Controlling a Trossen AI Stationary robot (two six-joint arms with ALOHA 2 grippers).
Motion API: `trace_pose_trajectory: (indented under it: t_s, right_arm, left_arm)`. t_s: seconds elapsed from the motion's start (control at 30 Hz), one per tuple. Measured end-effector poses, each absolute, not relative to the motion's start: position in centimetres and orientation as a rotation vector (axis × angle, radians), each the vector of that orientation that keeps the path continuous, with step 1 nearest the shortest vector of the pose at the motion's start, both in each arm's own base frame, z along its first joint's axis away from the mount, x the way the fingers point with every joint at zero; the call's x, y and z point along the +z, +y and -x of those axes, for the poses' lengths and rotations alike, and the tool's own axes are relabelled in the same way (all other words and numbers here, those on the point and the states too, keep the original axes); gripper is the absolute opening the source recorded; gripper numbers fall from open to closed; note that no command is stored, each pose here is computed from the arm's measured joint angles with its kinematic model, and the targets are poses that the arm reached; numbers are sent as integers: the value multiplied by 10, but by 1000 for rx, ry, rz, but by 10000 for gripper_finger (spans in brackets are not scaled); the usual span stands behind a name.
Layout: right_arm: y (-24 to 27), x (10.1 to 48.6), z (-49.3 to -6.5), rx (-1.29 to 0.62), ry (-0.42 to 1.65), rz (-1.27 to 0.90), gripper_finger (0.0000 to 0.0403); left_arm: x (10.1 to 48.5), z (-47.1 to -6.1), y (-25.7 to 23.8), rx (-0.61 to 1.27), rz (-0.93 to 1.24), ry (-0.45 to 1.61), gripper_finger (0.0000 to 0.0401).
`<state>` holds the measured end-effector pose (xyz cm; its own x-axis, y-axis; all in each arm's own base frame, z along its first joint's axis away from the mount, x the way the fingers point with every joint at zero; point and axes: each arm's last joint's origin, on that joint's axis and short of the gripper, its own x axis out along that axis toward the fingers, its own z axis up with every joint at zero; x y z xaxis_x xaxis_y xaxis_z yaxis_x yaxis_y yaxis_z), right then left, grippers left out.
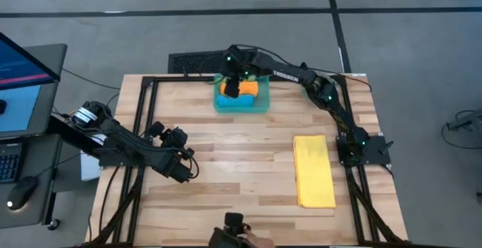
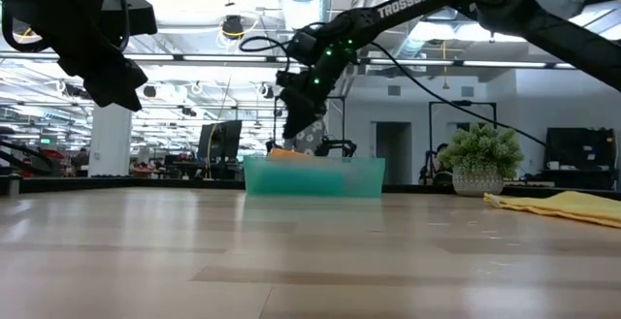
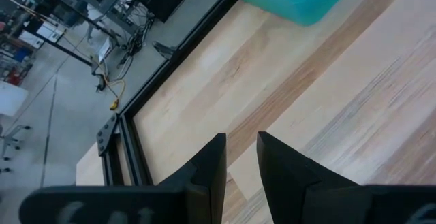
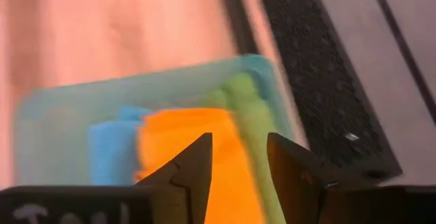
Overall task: Roll microfiber towels into tight, uniform cylinder then place into a basket
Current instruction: Put the rolled orange towel into the green bin
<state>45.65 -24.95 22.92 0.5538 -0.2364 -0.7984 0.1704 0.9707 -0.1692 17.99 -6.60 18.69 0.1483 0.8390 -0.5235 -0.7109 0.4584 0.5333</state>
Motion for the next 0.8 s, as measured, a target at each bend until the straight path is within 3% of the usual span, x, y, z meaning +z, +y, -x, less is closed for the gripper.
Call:
trace_pose_trajectory:
  t_s: [0.33,0.8]
  right_arm:
    - [-237,217,-465,-266,965,113,135]
    - [-230,199,-471,-235,981,-12,118]
  left_arm:
    - [187,-180,-66,1121,-179,877,77]
    - [187,-180,-66,1117,-181,887,77]
